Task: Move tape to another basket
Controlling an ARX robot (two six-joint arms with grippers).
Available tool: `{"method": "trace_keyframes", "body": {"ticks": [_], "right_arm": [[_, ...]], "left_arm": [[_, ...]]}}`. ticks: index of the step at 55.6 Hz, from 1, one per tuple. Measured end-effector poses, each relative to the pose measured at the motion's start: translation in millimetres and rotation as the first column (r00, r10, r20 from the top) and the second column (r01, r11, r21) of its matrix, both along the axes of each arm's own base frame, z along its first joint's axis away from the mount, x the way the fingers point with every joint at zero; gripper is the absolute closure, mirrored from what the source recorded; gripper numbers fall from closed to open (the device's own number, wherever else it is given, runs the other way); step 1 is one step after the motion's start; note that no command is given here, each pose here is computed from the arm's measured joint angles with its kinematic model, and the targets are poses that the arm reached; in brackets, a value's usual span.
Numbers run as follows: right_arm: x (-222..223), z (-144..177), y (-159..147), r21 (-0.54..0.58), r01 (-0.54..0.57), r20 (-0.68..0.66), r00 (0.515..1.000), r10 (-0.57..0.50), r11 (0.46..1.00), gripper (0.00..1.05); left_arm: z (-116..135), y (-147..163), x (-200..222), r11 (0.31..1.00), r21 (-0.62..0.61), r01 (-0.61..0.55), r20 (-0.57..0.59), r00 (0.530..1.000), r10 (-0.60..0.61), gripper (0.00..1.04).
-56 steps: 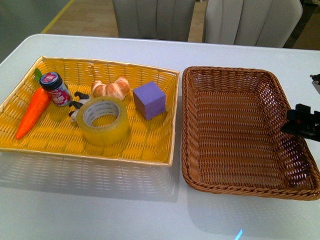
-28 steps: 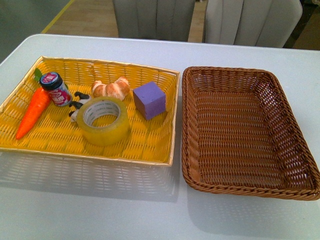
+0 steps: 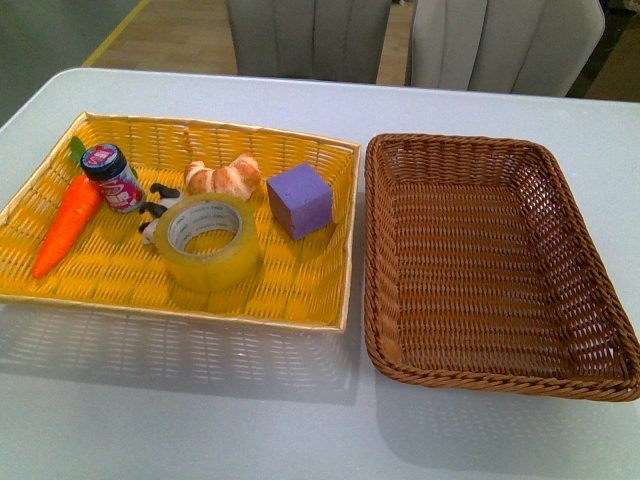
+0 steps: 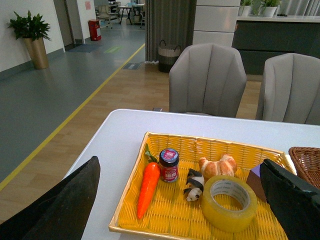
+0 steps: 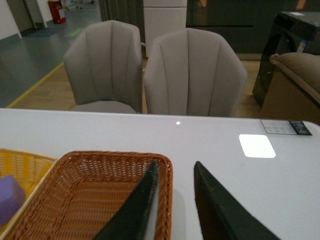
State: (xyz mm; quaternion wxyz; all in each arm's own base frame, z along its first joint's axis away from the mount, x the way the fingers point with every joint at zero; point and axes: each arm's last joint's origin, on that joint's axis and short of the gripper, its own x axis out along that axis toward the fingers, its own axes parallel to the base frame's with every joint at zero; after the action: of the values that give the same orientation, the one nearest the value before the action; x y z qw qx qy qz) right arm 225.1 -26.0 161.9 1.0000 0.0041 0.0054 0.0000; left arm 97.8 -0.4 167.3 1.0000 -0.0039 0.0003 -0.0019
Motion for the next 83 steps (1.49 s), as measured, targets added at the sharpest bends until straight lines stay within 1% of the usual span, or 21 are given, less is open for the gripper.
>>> {"method": "trace_keyframes", "body": {"ticks": [1,4,7,19,23,28,41,83], "right_arm": [[-2,-1,1,0.000,-0.002,-0.003,1.000,0.002,1.000,0.85],[-11,-2,4,0.000,-0.002,-0.008,1.000,0.002,1.000,0.96],[-17,-1,6,-0.005,0.005,-0.007,1.000,-0.005,1.000,1.03],[-42,-1,14,-0.003,0.003,-0.006,1.000,-0.003,1.000,1.03],[-49,-1,21,-0.004,0.020,-0.007,1.000,-0.020,1.000,1.03],[-57,0,25,-0.004,-0.004,-0.006,1.000,0.004,1.000,1.03],[-76,1,25,-0.004,0.003,-0.004,1.000,-0.003,1.000,1.03],[-105,12,26,-0.004,0.004,0.033,0.999,-0.004,1.000,1.03]], "left_arm": [[0,0,0,1.000,0.000,0.000,0.000,1.000,0.000,0.09],[0,0,0,1.000,0.000,0.000,0.000,1.000,0.000,0.09],[0,0,0,1.000,0.000,0.000,0.000,1.000,0.000,0.09],[0,0,0,1.000,0.000,0.000,0.000,1.000,0.000,0.09],[0,0,0,1.000,0.000,0.000,0.000,1.000,0.000,0.09],[0,0,0,1.000,0.000,0.000,0.000,1.000,0.000,0.09],[0,0,0,1.000,0.000,0.000,0.000,1.000,0.000,0.09],[0,0,0,1.000,0.000,0.000,0.000,1.000,0.000,0.09]]}}
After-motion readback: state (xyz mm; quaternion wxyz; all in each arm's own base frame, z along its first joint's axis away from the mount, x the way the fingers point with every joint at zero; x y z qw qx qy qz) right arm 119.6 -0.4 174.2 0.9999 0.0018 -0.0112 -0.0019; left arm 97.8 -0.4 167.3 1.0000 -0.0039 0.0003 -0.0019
